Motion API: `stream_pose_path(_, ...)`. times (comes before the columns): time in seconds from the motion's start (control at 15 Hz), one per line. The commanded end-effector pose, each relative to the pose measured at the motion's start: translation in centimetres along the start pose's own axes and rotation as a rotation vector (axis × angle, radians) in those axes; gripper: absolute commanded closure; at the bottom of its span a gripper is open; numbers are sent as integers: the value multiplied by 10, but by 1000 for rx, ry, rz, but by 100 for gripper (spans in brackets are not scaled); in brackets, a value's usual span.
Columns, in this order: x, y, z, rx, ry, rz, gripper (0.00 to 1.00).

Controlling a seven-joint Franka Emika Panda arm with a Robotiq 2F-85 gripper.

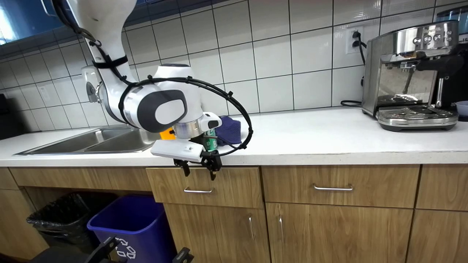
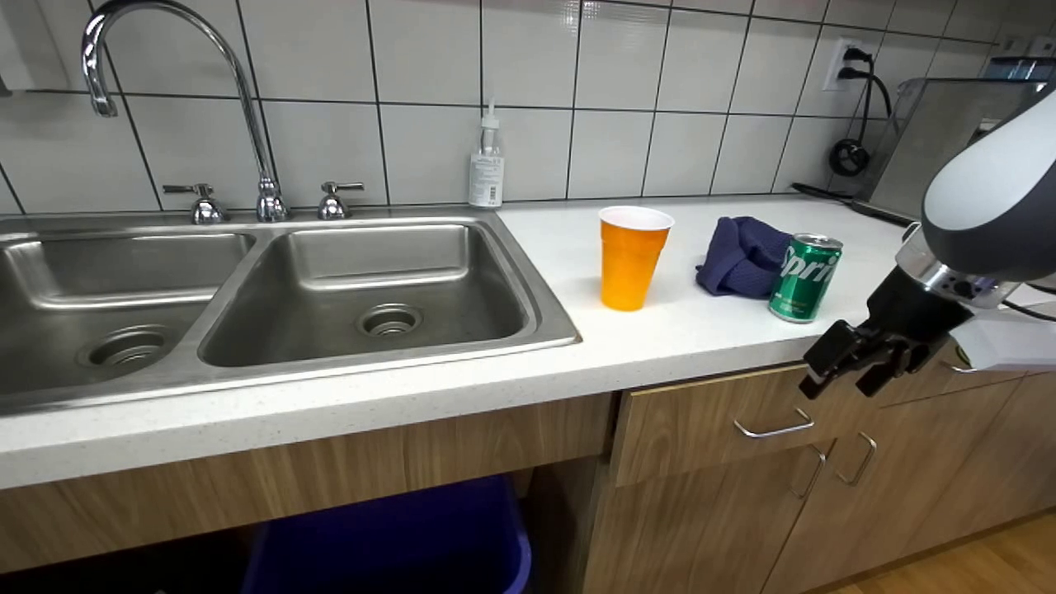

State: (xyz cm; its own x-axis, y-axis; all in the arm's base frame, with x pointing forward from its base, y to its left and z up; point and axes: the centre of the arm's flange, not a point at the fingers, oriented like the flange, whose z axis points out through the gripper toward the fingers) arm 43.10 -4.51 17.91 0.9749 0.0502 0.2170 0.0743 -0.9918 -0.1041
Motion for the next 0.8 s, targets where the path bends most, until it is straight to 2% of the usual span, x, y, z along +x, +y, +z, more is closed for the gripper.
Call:
stream_pose_path(0.0, -23, 2, -31, -27, -11, -33, 0)
stream_pose_path(0.27, -33, -2, -49, -61, -22, -45, 0)
stream_pose_path(0.73, -33, -13, -79, -123, 60, 27, 0)
